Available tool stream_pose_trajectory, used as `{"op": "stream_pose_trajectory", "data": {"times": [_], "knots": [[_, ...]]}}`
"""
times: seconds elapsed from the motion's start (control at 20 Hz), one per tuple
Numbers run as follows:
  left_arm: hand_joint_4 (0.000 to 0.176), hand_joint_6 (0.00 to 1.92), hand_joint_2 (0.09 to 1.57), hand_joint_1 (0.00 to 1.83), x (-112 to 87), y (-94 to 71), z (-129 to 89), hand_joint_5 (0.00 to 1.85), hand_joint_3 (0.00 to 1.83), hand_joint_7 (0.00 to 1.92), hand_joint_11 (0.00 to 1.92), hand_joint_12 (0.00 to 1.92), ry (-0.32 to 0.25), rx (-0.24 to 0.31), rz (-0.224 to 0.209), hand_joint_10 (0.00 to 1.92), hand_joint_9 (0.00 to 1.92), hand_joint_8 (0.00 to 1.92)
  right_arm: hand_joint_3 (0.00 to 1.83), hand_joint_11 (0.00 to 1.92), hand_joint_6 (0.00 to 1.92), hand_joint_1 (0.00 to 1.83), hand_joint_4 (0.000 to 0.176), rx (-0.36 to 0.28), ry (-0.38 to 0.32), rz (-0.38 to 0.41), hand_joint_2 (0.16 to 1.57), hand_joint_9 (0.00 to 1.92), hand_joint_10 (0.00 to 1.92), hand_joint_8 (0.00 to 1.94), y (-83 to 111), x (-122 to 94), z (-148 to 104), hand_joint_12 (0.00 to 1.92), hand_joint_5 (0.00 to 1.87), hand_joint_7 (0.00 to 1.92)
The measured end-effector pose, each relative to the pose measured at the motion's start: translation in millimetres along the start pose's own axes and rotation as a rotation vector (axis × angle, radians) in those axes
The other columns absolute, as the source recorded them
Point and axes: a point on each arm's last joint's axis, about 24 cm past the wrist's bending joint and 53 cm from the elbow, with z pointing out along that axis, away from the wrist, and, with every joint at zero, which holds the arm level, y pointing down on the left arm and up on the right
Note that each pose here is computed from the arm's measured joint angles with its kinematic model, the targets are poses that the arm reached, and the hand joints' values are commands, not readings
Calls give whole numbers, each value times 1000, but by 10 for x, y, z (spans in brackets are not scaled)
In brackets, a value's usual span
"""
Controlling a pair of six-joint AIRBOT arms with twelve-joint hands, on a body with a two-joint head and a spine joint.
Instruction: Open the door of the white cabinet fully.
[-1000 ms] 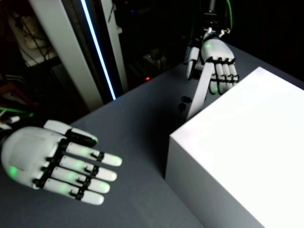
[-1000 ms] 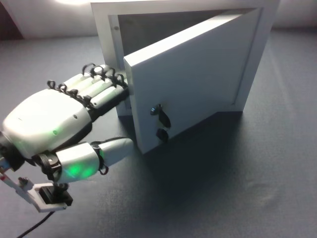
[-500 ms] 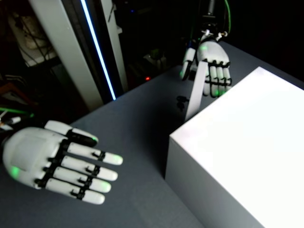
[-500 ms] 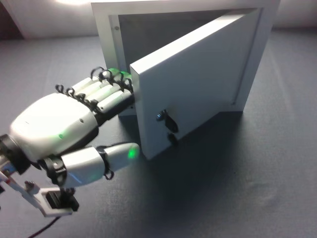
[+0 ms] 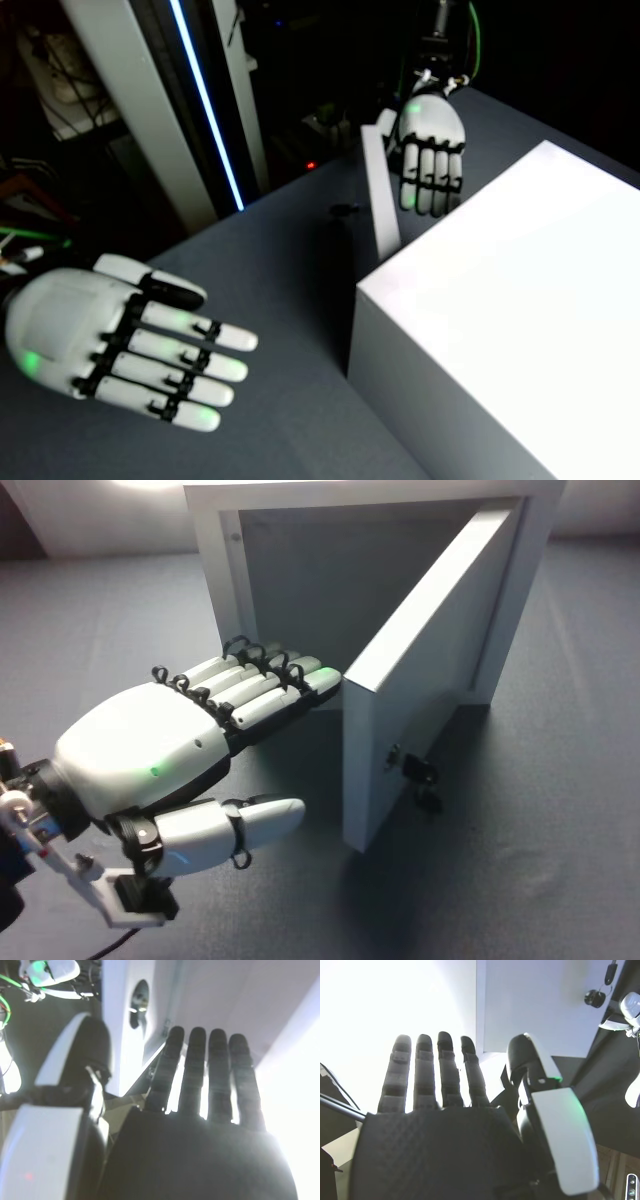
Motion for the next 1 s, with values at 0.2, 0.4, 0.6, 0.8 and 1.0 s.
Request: {"op": "stream_pose_trajectory", "data": {"times": [0.2,0.4,0.6,0.8,1.0], "knots": [[0,3,1477,16,137,-109,105,12,6,0,26,9,55,42,12,0,0,0,0,31,1,435,40,-1,0,1,1426,69,0,1,1,4,0,4,163,138],[0,4,1465,119,266,-240,234,64,0,26,39,14,102,95,9,8,37,5,1,45,1,409,21,0,1,2,1431,69,2,0,-10,9,2,9,157,124],[0,12,1447,208,343,-343,306,68,0,42,54,21,145,129,34,8,45,8,0,68,2,404,35,1,0,3,1423,81,6,1,-14,6,3,18,161,129],[0,6,1455,198,415,-419,375,91,5,54,41,13,172,156,37,0,45,3,2,46,1,383,45,1,-1,3,1427,79,1,1,-17,3,3,7,154,125],[0,2,1469,125,467,-499,450,107,1,72,82,22,192,187,57,1,68,1,0,36,4,382,70,1,1,10,1421,78,2,5,-28,21,5,3,158,133]]}}
